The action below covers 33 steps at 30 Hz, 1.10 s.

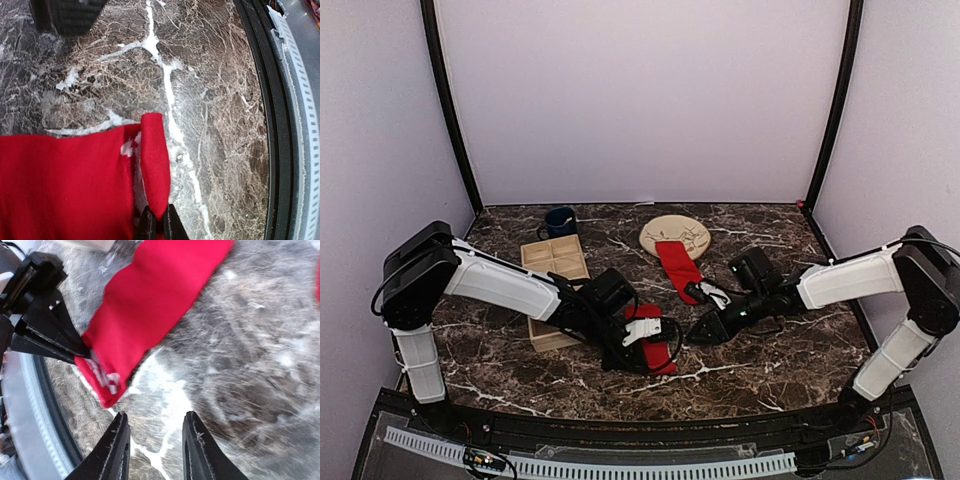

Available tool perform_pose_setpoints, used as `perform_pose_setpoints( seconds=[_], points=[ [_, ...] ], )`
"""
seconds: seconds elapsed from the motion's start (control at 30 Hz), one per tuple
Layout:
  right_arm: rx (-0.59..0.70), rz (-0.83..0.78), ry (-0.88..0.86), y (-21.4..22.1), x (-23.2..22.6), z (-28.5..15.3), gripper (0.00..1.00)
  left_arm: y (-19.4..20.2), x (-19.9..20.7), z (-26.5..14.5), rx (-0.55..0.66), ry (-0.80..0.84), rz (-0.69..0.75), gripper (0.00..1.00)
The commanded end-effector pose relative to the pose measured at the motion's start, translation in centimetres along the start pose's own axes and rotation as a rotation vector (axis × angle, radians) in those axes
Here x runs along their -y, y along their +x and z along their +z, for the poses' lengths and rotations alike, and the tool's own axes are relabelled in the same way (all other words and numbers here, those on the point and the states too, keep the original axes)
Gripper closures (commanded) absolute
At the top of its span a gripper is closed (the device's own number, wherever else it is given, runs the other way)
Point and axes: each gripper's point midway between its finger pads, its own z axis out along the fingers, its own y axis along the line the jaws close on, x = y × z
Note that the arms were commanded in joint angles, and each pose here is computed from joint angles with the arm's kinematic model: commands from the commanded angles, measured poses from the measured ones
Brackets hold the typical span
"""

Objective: Roll the socks
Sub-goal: Roll the sock at the center of the board.

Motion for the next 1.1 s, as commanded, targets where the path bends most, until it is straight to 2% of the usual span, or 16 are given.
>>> perform_pose_setpoints(
  seconds=[0.0, 0.3, 0.5, 0.83, 1.07],
  points=[
    [0.104, -0.107, 0.167, -1.4, 0.7, -1.1, 0.67, 0.5, 0.9, -0.2, -0.022, 0.110, -0.088, 0.94],
    [0.190, -0.282, 0.336, -1.5, -1.0, -1.9, 0.68, 0.6, 0.4, -0.8, -0.013, 0.170, -0.163, 0.94],
    [0.200, -0.418, 0.366, -0.8, -3.2, -1.1, 0.68, 0.9, 0.1, -0.8, -0.019, 0.210, -0.206, 0.93],
    [0.080, -0.667, 0.373, 0.9, -7.2, 3.0, 0.68, 1.4, 0.5, -0.6, -0.031, 0.281, -0.250, 0.94],
    [0.026, -0.756, 0.385, 1.5, -7.9, 4.7, 0.65, 1.4, 0.5, -0.6, -0.031, 0.303, -0.264, 0.93]
  ],
)
